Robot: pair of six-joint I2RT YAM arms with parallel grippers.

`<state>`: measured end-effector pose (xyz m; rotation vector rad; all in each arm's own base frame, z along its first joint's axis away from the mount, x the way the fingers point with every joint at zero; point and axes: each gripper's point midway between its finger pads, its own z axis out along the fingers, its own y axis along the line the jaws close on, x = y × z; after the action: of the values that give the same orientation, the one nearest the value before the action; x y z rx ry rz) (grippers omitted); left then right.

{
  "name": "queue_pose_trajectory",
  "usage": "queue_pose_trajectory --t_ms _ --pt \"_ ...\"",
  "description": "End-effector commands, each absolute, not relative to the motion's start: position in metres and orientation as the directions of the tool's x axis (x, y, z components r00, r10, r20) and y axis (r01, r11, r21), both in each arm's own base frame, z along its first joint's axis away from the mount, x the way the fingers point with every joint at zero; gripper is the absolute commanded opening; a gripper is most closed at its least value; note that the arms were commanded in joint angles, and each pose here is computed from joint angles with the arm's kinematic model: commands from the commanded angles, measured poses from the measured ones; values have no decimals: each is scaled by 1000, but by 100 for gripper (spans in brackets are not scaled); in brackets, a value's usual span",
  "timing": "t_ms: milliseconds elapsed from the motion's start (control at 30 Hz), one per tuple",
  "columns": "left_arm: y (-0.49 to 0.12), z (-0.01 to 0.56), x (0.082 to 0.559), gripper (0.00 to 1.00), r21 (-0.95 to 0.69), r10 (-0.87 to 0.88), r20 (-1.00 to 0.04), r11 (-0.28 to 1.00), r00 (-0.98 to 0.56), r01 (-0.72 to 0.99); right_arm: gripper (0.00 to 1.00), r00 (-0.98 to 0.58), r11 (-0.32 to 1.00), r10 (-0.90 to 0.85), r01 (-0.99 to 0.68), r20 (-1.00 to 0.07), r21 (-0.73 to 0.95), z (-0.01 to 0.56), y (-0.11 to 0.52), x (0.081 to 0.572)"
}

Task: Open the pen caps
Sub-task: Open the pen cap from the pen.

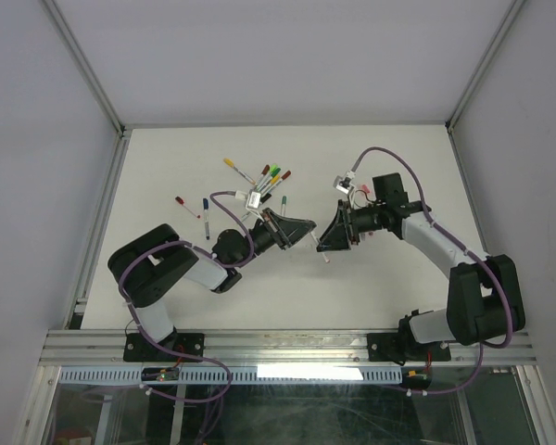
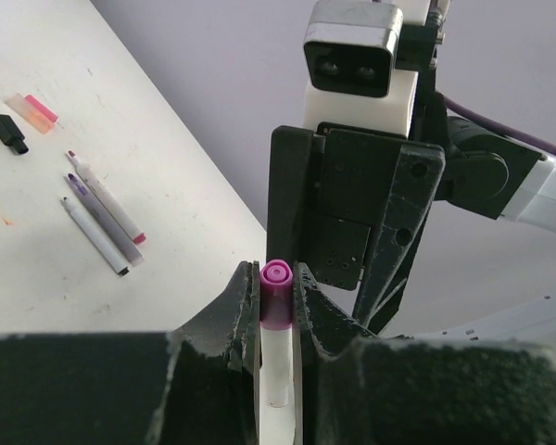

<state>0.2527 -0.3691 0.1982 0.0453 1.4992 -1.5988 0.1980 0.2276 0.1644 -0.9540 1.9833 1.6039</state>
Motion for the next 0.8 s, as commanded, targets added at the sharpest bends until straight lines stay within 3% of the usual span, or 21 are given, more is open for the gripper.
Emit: queue_pose_trajectory --t_ms 0,100,367,767 --pt "-357 278 236 0 -619 -696 -560 -9 -450 785 44 -640 117 -213 -767 -738 631 177 236 215" --pt "-358 280 235 0 -617 -698 -557 -14 -449 787 38 -638 117 -228 -768 -735 630 174 240 213" --pt "-350 286 242 0 -613 -732 -550 25 -403 790 2 -639 103 -254 -764 -726 636 171 246 208" --pt "-290 320 279 0 -592 -831 -496 110 -253 799 0 -664 113 -298 -738 -686 666 163 246 207"
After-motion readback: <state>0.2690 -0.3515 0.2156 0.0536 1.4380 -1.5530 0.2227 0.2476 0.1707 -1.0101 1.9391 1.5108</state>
